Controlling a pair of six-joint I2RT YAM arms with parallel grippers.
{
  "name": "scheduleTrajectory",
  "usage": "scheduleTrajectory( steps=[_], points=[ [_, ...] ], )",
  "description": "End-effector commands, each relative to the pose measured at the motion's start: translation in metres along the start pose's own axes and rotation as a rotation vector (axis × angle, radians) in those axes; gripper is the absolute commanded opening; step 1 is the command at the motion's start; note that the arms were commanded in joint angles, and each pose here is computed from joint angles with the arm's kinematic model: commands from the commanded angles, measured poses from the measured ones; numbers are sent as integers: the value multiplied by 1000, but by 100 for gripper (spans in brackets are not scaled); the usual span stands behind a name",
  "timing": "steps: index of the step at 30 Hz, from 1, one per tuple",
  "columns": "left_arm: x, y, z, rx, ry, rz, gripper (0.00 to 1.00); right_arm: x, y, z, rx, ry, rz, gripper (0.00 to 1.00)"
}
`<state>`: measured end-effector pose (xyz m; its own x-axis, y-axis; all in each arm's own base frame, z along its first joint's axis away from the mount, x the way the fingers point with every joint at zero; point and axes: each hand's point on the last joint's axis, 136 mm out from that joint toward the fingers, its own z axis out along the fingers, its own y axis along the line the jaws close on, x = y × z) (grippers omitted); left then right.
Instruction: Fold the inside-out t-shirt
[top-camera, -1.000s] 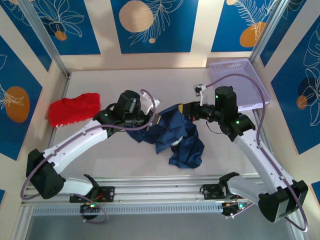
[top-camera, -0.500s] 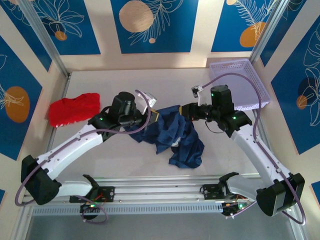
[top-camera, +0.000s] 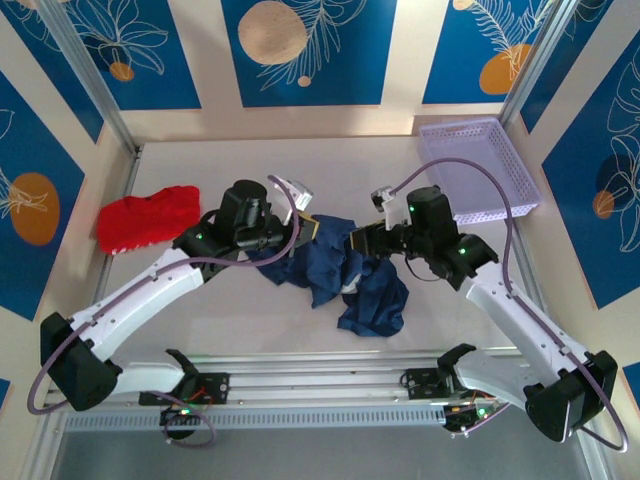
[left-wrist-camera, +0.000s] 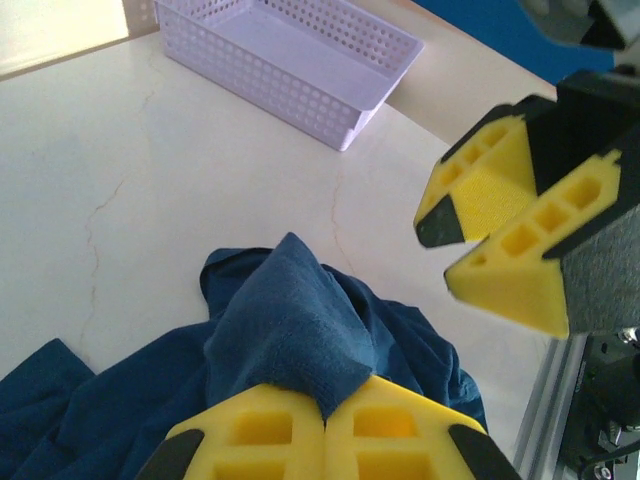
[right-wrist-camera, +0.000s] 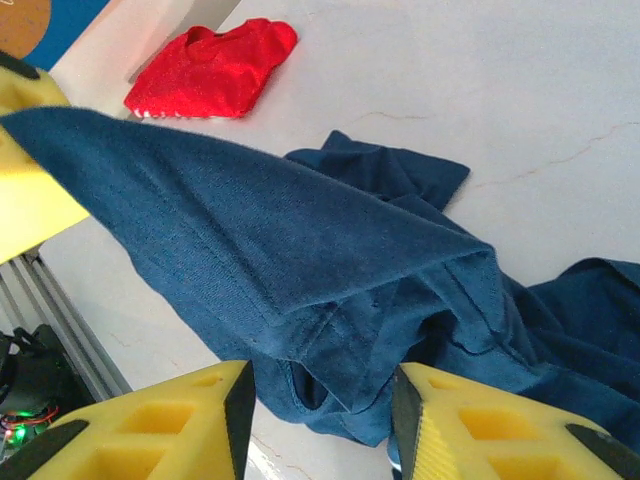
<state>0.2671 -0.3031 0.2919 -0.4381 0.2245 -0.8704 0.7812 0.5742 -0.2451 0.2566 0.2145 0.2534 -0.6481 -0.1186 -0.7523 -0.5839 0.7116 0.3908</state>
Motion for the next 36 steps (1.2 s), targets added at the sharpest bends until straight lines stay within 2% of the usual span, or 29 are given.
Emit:
scheduleTrajectory(
  steps=[1,11,14,19,25,31,36],
  points=[
    [-13,-3,-4,19,-21,0,0,-1,2,6,-17,-16,-31,43],
    [-13,-1,-6,9,-20,5,0,16,10,31,-62,36,-66,50],
    [-13,-2,-6,11,-22,6,0,24,7,42,-45,69,-92,58],
    [-12,-3,-6,15,-21,6,0,26,-1,59,-1,77,-94,57],
    [-10,0,-6,0,-14,3,0,11,-9,60,55,28,-77,34],
    [-5,13,-2,-68,5,-7,0,0,-8,38,75,-24,-89,7],
    [-2,25,4,-126,34,-11,0,-10,-6,12,33,-48,-42,3]
  ],
)
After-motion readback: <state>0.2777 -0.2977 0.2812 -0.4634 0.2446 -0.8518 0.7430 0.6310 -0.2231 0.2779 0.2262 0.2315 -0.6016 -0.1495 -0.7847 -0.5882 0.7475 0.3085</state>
